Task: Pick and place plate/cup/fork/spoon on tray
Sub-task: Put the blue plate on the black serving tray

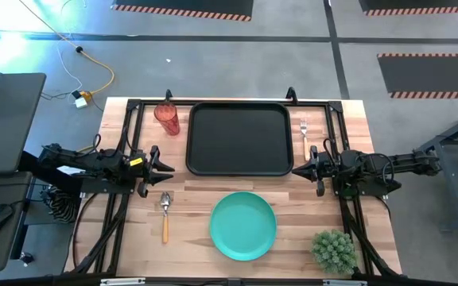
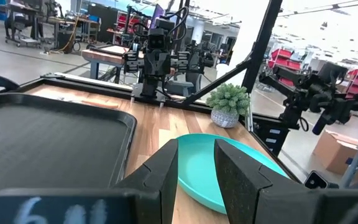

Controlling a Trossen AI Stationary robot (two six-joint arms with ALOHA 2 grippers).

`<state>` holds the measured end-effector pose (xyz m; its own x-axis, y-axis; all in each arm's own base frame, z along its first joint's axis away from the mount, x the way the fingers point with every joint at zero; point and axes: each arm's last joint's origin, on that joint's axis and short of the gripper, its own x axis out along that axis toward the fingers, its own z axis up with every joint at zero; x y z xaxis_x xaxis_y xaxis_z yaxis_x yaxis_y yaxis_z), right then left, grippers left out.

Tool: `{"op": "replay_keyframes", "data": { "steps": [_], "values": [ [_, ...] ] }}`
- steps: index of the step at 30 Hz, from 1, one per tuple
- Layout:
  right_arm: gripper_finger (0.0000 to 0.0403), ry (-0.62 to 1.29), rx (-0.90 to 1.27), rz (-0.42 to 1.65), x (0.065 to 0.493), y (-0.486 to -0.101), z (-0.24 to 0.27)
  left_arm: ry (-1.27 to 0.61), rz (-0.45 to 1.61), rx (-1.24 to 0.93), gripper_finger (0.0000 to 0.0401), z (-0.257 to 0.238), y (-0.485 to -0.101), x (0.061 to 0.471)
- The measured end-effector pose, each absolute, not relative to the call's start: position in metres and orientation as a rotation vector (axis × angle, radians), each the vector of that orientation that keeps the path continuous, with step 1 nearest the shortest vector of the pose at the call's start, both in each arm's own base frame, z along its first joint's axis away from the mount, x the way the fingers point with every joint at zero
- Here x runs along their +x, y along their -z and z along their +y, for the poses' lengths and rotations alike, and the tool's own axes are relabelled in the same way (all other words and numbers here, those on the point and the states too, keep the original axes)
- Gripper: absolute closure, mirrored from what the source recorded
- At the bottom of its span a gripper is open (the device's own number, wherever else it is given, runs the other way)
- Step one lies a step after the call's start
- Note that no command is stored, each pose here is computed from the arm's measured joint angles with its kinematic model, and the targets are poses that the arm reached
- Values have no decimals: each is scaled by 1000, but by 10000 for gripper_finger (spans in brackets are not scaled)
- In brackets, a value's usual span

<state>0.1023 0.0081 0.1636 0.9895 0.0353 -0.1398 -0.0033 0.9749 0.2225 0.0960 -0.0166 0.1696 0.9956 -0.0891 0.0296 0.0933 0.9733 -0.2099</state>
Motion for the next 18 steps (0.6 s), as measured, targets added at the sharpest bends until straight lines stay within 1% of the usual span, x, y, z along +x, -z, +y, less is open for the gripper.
{"op": "replay_keyframes", "data": {
  "steps": [8,18],
  "values": [
    [403,-20,224,143,102,-164,8,91,-21,-222,307,-17,-170,96],
    [403,-20,224,143,102,-164,8,93,-11,-482,307,-17,-170,96]
  ]
}}
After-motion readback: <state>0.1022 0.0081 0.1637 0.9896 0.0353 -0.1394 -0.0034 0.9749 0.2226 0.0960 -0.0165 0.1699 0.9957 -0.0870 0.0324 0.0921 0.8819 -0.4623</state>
